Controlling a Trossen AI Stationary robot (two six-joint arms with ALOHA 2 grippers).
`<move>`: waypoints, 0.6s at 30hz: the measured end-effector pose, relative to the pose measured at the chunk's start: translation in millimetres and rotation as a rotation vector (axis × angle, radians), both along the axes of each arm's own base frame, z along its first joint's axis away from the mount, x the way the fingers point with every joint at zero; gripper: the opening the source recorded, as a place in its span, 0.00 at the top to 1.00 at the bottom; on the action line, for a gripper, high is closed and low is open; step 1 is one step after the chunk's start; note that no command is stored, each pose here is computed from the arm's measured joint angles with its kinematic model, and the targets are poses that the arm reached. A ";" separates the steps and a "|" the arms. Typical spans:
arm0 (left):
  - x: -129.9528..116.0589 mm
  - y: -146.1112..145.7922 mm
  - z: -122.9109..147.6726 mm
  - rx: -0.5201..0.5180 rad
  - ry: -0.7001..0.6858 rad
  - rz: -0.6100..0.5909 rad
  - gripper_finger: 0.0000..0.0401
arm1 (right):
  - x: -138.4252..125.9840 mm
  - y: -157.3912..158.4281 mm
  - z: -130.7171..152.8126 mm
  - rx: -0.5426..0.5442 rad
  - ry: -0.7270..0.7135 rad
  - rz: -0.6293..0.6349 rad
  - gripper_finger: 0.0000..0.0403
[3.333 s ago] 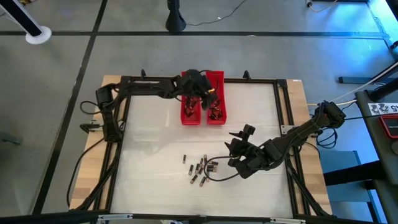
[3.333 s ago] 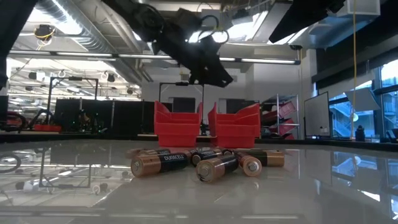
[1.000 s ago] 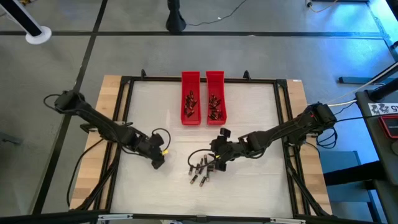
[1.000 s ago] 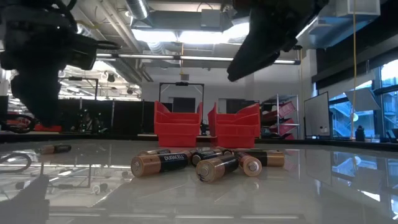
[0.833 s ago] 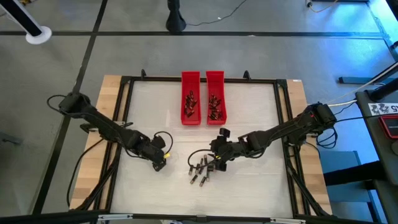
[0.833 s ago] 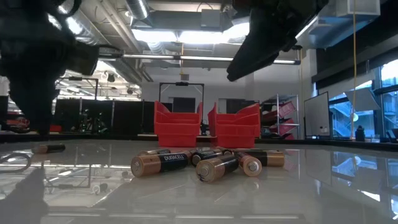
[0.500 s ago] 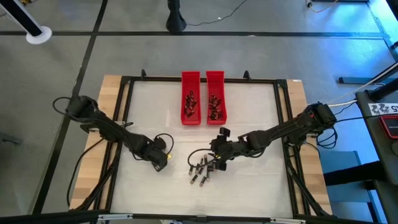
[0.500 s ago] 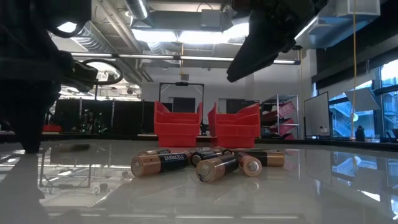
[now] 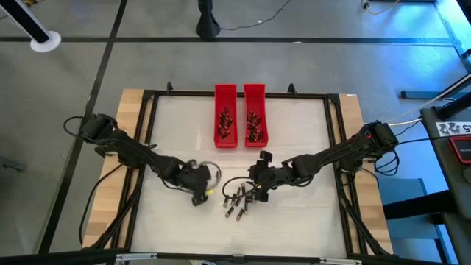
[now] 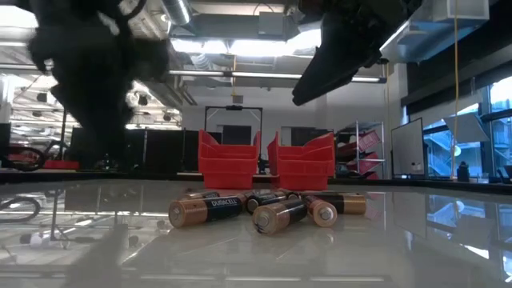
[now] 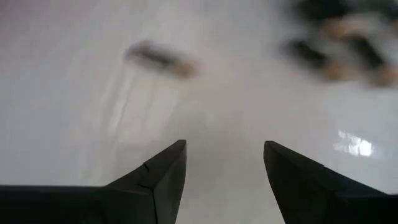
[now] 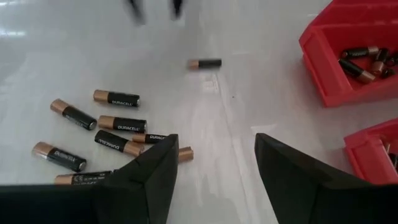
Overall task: Sort batteries
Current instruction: Put the small black battery into the right red bin
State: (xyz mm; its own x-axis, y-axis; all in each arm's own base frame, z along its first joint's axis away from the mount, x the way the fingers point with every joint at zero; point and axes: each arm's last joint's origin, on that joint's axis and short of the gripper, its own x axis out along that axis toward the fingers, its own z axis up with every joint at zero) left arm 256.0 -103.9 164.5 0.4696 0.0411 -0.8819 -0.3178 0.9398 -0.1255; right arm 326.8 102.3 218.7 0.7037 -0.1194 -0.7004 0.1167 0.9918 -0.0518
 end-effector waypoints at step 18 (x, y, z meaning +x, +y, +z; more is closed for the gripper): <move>10.4 14.2 2.8 0.134 -0.043 -0.188 0.49 | 20.0 -30.0 -40.2 -0.036 0.137 -0.022 0.47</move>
